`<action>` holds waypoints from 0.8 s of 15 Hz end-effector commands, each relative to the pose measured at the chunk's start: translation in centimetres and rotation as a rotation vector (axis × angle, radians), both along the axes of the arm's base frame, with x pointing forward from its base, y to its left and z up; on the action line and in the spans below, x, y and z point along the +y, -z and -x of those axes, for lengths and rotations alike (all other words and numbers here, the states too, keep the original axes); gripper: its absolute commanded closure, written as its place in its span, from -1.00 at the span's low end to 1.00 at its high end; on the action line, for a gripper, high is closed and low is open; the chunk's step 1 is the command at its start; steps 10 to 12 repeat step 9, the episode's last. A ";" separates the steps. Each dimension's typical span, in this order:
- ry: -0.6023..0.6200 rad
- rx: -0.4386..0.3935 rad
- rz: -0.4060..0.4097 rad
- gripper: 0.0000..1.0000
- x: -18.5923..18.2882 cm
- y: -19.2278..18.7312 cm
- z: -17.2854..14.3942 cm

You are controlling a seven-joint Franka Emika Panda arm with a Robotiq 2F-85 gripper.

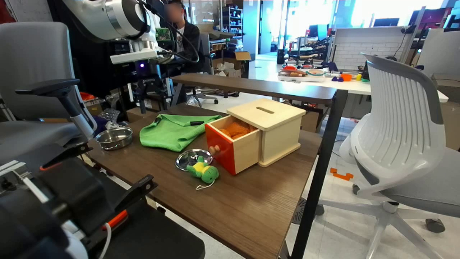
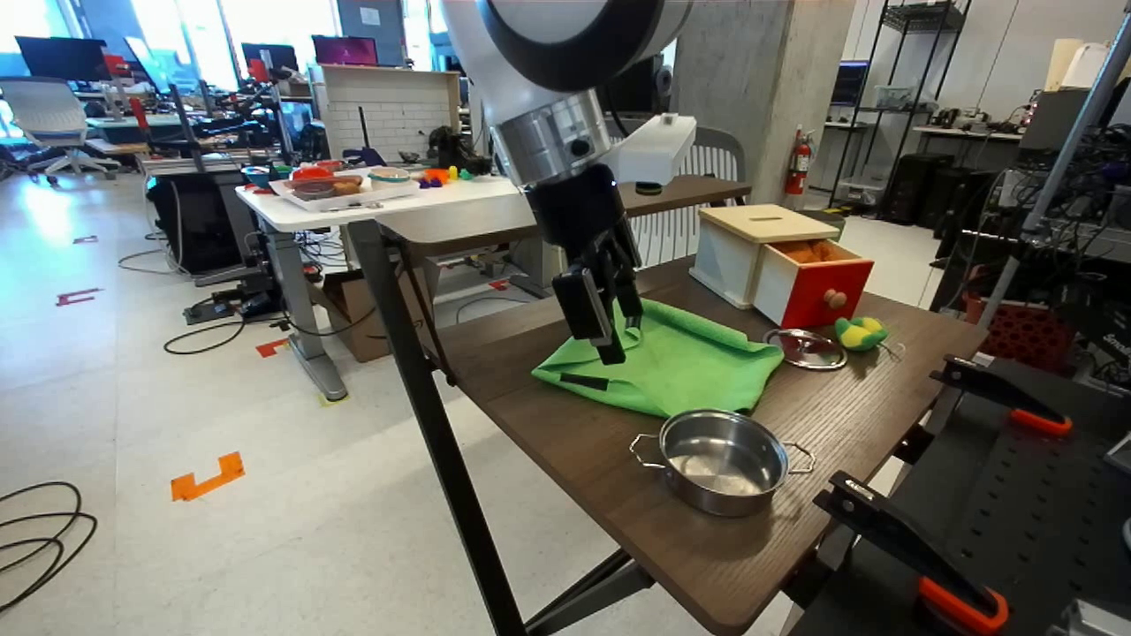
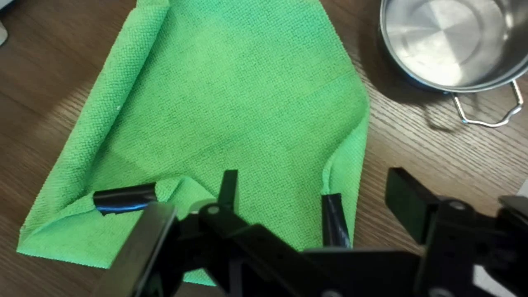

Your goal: Unfold the cloth

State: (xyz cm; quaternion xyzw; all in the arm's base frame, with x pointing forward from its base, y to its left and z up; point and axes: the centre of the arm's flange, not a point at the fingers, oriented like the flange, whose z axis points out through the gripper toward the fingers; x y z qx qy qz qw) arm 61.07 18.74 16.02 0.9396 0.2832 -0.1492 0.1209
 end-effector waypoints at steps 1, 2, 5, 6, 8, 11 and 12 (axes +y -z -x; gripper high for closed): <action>0.018 -0.011 0.011 -1.00 -2.7 -4.5 3.3; 0.018 -0.019 0.016 -1.00 -3.5 -5.3 3.9; 0.032 -0.039 0.003 -1.00 -7.4 -7.8 5.6; 0.039 -0.019 0.010 -1.00 -4.5 -5.3 2.9; 0.053 -0.021 0.010 -1.00 -6.6 -6.8 3.9; 0.056 -0.021 0.010 -1.00 -7.0 -7.1 4.2; 0.056 -0.021 0.010 -1.00 -7.0 -7.1 4.2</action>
